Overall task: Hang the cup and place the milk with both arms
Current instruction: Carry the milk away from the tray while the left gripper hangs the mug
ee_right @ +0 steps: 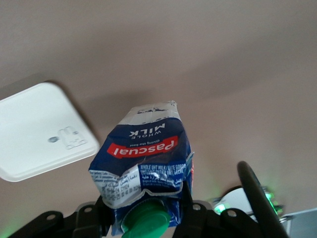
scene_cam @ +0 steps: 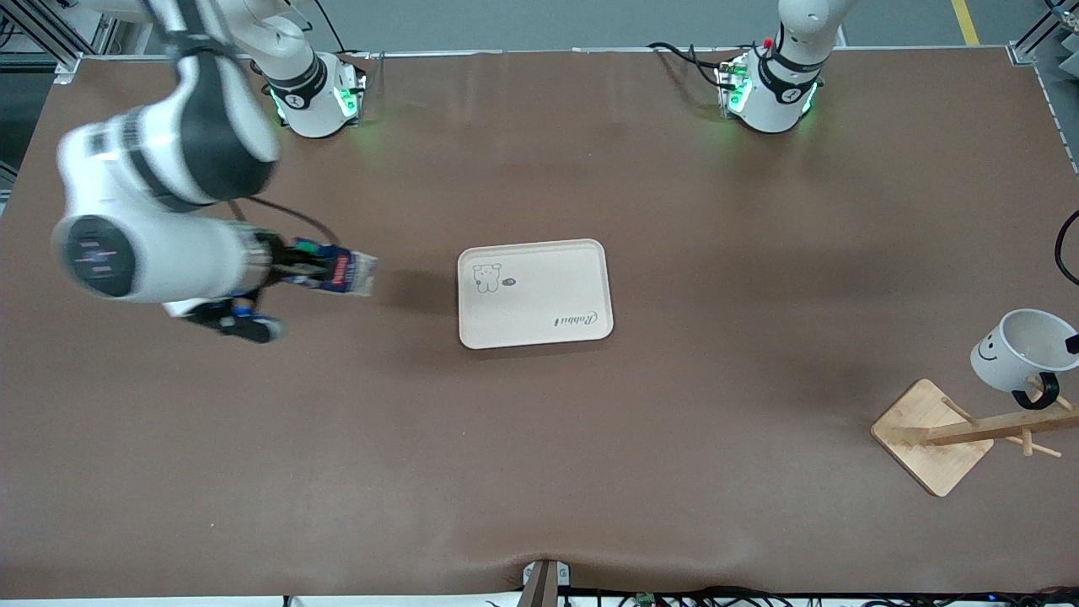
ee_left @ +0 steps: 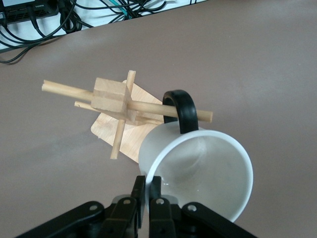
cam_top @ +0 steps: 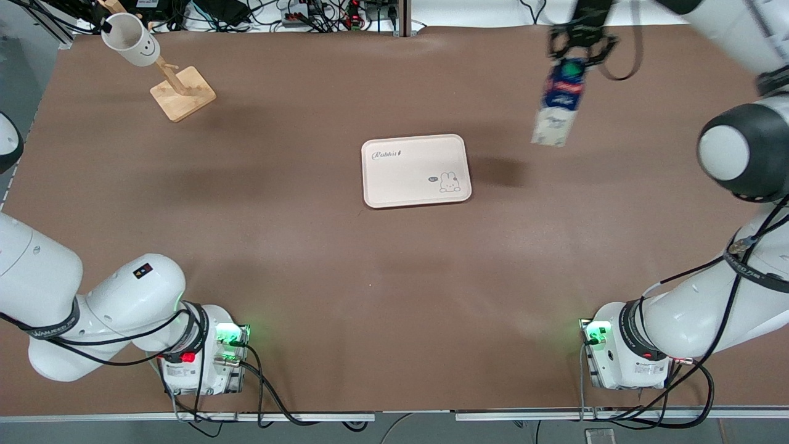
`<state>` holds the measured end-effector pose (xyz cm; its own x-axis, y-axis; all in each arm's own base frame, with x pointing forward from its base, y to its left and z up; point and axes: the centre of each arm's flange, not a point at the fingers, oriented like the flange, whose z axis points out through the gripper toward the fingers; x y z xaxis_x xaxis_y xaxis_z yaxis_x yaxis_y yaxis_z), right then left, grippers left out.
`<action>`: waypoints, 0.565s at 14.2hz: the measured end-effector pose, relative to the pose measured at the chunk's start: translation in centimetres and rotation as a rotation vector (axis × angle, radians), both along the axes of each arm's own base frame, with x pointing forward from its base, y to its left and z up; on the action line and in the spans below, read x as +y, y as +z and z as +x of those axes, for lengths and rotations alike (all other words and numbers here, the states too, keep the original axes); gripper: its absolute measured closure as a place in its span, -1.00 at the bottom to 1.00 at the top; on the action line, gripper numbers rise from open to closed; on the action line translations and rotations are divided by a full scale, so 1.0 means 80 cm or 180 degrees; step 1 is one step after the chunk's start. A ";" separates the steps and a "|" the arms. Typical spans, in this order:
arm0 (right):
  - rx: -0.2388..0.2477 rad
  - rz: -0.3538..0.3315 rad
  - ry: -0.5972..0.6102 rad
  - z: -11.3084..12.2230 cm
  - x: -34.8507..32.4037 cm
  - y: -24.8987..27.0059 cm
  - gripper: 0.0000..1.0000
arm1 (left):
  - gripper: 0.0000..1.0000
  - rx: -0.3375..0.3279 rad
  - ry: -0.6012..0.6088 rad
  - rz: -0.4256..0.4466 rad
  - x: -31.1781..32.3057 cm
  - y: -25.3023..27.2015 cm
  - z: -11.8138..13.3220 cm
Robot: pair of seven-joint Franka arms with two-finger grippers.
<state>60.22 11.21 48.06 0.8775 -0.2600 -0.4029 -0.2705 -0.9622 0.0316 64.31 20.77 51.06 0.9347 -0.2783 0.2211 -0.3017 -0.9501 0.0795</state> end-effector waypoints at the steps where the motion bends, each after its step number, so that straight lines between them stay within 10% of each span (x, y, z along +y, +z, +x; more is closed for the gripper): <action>1: -0.0004 0.0023 -0.0030 0.002 -0.039 0.001 -0.09 | 0.56 -0.0008 0.0014 -0.0006 -0.002 0.000 0.001; 8: -0.0080 0.0019 0.0191 -0.016 -0.200 -0.096 -0.09 | -0.85 0.0019 0.0675 0.0004 -0.081 0.036 0.016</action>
<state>58.94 -4.77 40.42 0.9014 -0.2041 -0.3818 -0.2129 -0.9769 0.0196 65.58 14.25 53.90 0.9737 -0.0754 0.2152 -0.0944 -0.9924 0.0794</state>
